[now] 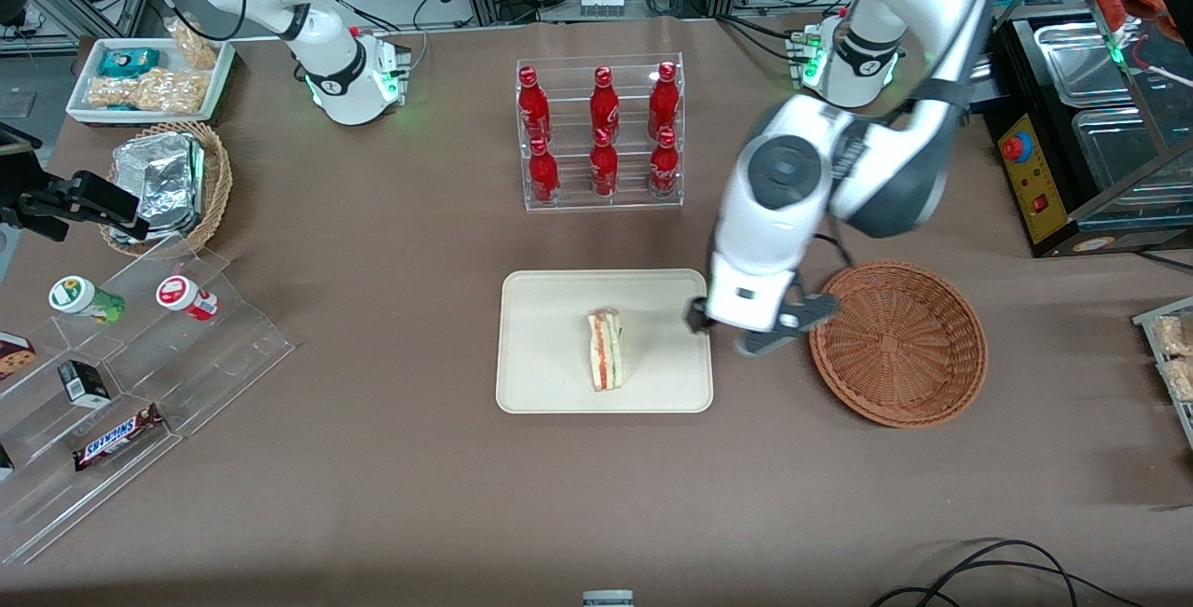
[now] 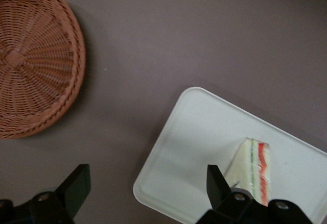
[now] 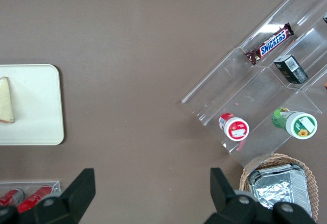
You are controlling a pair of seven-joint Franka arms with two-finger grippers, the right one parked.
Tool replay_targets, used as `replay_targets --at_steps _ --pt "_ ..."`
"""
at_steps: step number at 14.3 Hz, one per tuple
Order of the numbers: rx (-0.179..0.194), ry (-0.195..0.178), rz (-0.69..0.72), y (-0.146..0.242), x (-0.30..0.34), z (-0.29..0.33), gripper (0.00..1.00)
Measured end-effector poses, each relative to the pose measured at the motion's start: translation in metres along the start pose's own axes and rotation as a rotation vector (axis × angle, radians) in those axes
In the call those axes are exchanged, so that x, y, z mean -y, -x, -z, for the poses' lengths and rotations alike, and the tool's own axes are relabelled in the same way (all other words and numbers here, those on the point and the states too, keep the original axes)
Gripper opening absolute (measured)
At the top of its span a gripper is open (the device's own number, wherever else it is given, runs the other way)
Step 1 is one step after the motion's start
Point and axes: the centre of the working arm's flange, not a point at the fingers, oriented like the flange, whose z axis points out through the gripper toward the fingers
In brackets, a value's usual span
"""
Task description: Place sandwich from basket to tray
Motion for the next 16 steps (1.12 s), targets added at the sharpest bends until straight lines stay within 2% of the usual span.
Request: replay_targets --at_steps 3,6,9,10,13,14,16 --pt "0.023 -0.045 -0.003 -0.028 0.060 -0.008 1.00" --pt "0.044 -0.076 -0.077 -0.047 0.133 -0.001 1.00" --pt "0.099 -0.125 -0.198 -0.049 0.192 0.025 1.00" --pt "0.114 -0.123 -0.247 -0.053 0.209 0.037 1.00" --pt "0.152 -0.083 -0.424 -0.067 0.248 0.073 1.00" --pt "0.153 -0.074 -0.475 -0.074 0.258 0.088 1.00" --pt "0.121 -0.052 -0.548 -0.088 0.273 0.121 1.00"
